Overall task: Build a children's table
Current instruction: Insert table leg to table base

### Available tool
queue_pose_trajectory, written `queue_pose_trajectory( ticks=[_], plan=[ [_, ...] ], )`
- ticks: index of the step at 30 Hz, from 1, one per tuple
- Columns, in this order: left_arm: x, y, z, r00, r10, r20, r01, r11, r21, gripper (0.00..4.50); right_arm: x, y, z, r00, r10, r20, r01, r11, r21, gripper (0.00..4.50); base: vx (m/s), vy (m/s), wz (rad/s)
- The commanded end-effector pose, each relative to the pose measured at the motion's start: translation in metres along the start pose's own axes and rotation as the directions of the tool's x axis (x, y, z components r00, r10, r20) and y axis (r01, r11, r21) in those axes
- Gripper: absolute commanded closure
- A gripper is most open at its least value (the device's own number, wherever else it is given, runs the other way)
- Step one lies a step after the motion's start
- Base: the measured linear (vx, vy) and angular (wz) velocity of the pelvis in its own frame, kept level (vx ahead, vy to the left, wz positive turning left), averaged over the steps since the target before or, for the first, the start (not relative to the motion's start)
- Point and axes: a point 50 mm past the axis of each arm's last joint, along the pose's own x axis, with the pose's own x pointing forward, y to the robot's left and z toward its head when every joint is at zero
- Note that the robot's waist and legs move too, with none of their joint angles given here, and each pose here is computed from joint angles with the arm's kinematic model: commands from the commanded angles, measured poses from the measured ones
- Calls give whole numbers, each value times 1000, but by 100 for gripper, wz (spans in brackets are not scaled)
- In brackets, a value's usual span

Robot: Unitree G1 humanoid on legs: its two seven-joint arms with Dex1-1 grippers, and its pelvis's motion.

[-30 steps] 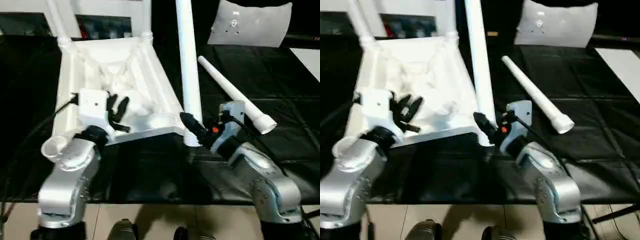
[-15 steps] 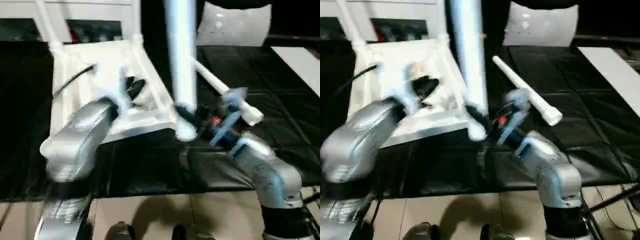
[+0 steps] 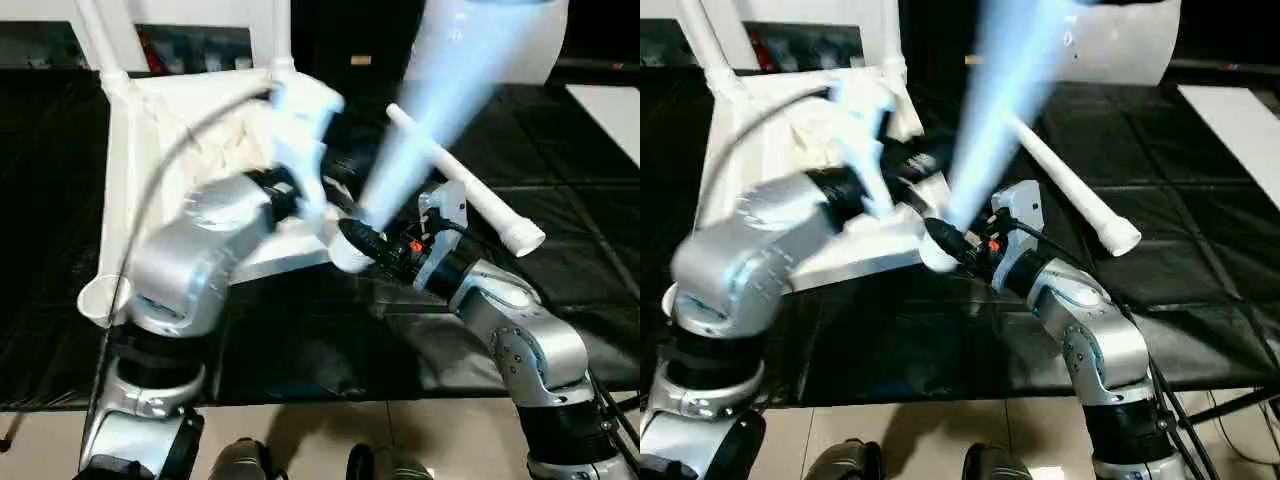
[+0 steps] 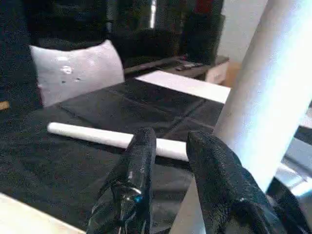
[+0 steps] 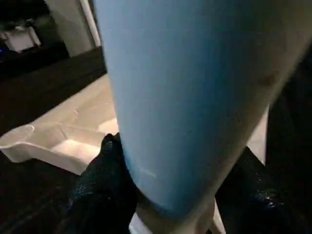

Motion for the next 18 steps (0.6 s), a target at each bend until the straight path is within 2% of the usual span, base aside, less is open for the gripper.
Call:
queue_pose_trajectory(
  ticks=[1, 4, 8, 10, 11, 13, 16, 18],
  plan=[
    [3, -15, 1, 996, -87, 0, 86, 996, 36, 281, 3, 2, 4, 1000, 7, 7, -7, 1000, -27, 259, 0, 0, 0],
    [3, -10, 1, 999, -43, -5, 43, 998, 39, 281, 5, -1, 5, 1000, -16, 7, 16, 1000, -25, 259, 0, 0, 0],
    [-5, 9, 1, 999, 49, 9, -50, 996, 68, 281, 3, -7, 6, 999, -50, 6, 51, 997, -50, 259, 0, 0, 0],
    [-14, 24, -2, 995, 97, 8, -97, 992, 83, 281, -1, -12, 10, 995, -94, 32, 96, 993, -64, 259, 0, 0, 0],
    [-14, 25, -2, 995, 99, 7, -100, 991, 84, 281, -1, -12, 10, 995, -96, 34, 98, 993, -65, 259, 0, 0, 0],
    [-28, 46, -17, 986, 154, -67, -148, 985, 95, 281, -8, -19, 13, 990, -141, 20, 142, 988, -58, 259, 0, 0, 0],
    [-35, 57, -32, 979, 150, -138, -136, 985, 104, 281, -16, -27, 14, 984, -180, 4, 180, 982, -63, 259, 0, 0, 0],
    [-35, 63, -52, 964, 118, -239, -77, 982, 172, 281, -23, -35, 15, 973, -232, 11, 232, 971, -62, 259, 0, 0, 0]
  ],
)
